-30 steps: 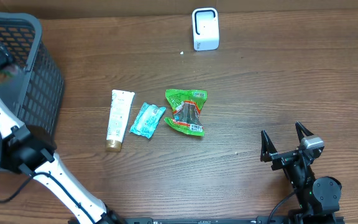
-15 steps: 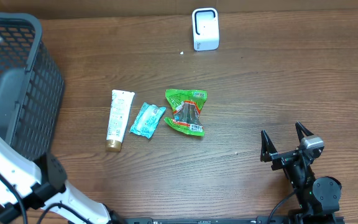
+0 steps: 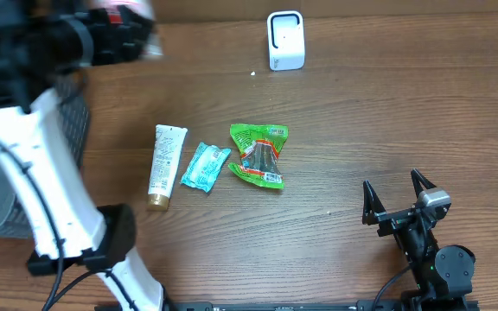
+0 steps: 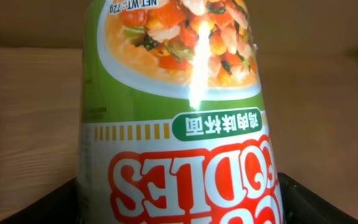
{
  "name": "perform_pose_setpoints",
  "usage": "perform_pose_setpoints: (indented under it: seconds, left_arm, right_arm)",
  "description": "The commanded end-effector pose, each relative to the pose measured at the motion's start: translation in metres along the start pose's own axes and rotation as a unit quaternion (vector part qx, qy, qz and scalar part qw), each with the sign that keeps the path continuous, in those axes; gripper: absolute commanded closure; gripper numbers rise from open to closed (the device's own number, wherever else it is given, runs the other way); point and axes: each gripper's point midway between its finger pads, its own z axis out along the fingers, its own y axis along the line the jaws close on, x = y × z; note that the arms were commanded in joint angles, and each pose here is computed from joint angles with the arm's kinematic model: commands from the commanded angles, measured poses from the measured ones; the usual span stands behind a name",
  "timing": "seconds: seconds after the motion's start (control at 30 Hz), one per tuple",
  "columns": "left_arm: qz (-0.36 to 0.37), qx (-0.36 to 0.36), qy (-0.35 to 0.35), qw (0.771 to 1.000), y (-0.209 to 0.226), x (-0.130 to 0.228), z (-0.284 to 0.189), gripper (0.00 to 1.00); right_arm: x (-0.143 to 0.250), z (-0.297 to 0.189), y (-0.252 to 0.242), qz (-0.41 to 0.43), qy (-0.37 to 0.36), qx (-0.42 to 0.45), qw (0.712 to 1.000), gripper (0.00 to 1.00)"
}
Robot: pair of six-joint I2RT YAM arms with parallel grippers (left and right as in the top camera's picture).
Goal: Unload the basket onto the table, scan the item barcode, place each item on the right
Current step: 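Lift the Cup Noodles cup out and drop it right of the snack bag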
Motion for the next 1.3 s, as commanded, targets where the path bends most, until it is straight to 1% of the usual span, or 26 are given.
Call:
perform_pose_setpoints:
  seconds: [0.0, 0.1, 0.17, 0.3, 0.4, 0.57, 0.8, 0.93, 1.13, 1.27]
  left_arm:
    - [0.041, 0.057, 0.05, 0.996, -0.053, 0.018, 0.035, 0.25]
    - [0.048, 0.089, 0.1, 0.99, -0.092, 0.038, 0.069, 0.24]
    - [0.046, 0.101, 0.135, 0.985, -0.112, 0.053, 0.093, 0.21]
    - [0.025, 0.108, 0.214, 0.971, -0.144, 0.091, 0.152, 0.21]
    - [0.019, 0.111, 0.251, 0.961, -0.162, 0.115, 0.186, 0.21]
    - [0.028, 0.107, 0.309, 0.944, -0.186, 0.162, 0.238, 0.24]
    - [0.031, 0.096, 0.357, 0.929, -0.201, 0.216, 0.299, 0.25]
    - [0.038, 0.098, 0.361, 0.927, -0.207, 0.228, 0.312, 0.25]
    - [0.052, 0.097, 0.338, 0.935, -0.211, 0.22, 0.316, 0.25]
    - [0.053, 0.081, 0.33, 0.939, -0.203, 0.213, 0.313, 0.24]
  right_arm:
    - [0.002, 0.0, 0.0, 0.003, -0.003, 0.0, 1.0, 0.0]
    - [0.002, 0.0, 0.0, 0.003, -0.003, 0.0, 1.0, 0.0]
    - [0.002, 0.0, 0.0, 0.003, -0.003, 0.0, 1.0, 0.0]
    - [0.002, 0.0, 0.0, 0.003, -0.003, 0.0, 1.0, 0.0]
    - [0.002, 0.0, 0.0, 0.003, -0.003, 0.0, 1.0, 0.0]
    - [0.002, 0.0, 0.0, 0.003, -0.003, 0.0, 1.0, 0.0]
    - [0.002, 0.0, 0.0, 0.003, -0.003, 0.0, 1.0, 0.0]
    - [0.002, 0.0, 0.0, 0.003, -0.003, 0.0, 1.0, 0.0]
    - [0.002, 0.0, 0.0, 0.003, -0.003, 0.0, 1.0, 0.0]
    - [0.002, 0.0, 0.0, 0.003, -0.003, 0.0, 1.0, 0.0]
